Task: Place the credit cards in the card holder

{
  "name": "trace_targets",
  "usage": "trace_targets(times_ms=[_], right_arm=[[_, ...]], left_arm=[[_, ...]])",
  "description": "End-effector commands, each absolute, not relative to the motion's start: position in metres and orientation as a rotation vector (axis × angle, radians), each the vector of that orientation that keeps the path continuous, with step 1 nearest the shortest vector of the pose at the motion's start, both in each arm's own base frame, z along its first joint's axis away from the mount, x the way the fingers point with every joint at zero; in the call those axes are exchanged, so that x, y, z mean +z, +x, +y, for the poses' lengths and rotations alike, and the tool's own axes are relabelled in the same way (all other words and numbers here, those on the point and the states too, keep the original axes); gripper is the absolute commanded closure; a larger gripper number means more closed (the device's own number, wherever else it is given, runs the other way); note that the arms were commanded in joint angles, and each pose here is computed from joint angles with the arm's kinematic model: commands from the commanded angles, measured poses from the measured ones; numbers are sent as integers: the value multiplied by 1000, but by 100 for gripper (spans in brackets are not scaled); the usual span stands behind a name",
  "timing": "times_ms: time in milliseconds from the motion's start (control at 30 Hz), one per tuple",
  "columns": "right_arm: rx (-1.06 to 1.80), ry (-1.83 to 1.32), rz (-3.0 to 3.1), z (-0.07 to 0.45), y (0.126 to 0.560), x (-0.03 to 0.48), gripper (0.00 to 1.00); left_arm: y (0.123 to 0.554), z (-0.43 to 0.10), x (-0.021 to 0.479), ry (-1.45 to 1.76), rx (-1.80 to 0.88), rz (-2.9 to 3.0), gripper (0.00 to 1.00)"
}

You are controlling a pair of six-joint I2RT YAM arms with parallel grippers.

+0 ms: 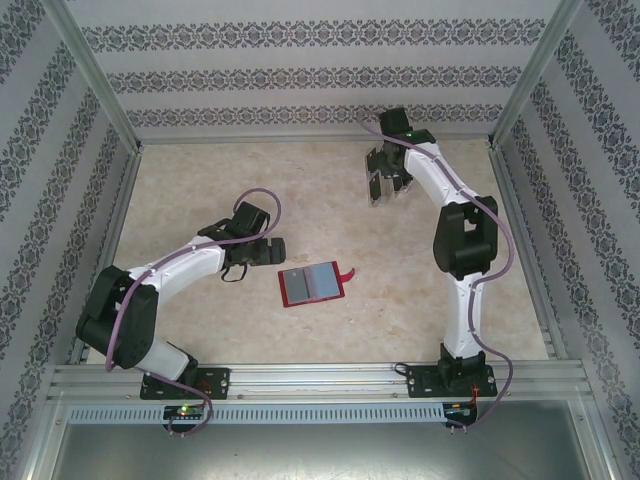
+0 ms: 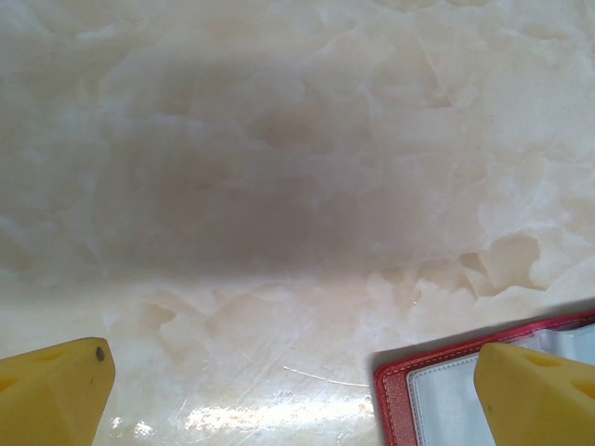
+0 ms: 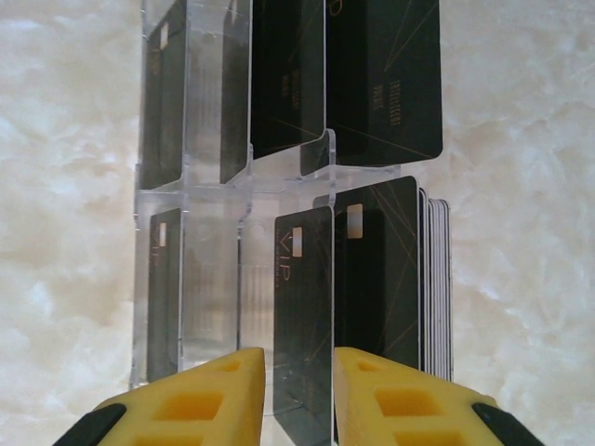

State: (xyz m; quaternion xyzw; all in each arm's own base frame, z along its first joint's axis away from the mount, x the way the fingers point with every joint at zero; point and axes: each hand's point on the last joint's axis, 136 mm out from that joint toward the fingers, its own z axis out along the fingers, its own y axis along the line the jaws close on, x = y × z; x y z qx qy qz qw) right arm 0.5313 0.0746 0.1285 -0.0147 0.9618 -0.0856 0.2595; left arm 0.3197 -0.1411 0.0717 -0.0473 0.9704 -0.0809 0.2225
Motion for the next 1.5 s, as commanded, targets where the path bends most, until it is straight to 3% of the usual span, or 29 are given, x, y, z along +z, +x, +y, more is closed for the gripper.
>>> trace_targets(times_ms=[0,367,800,1467], right_arm=[[-328,-59,2616,64,532,127,73],[-339,-69,2642,64,531,114,74],[-312,-81,2654,72,531,110,84],[-280,-71,2656,76,535,114,85]], left_arm=[[320,-139,78,-120,-238,2668,0],[320,-139,78,-118,-234,2666,0],[320,-138,77,-118,-233,2662,0],[320,-137,76,-118,-226,2662,0]])
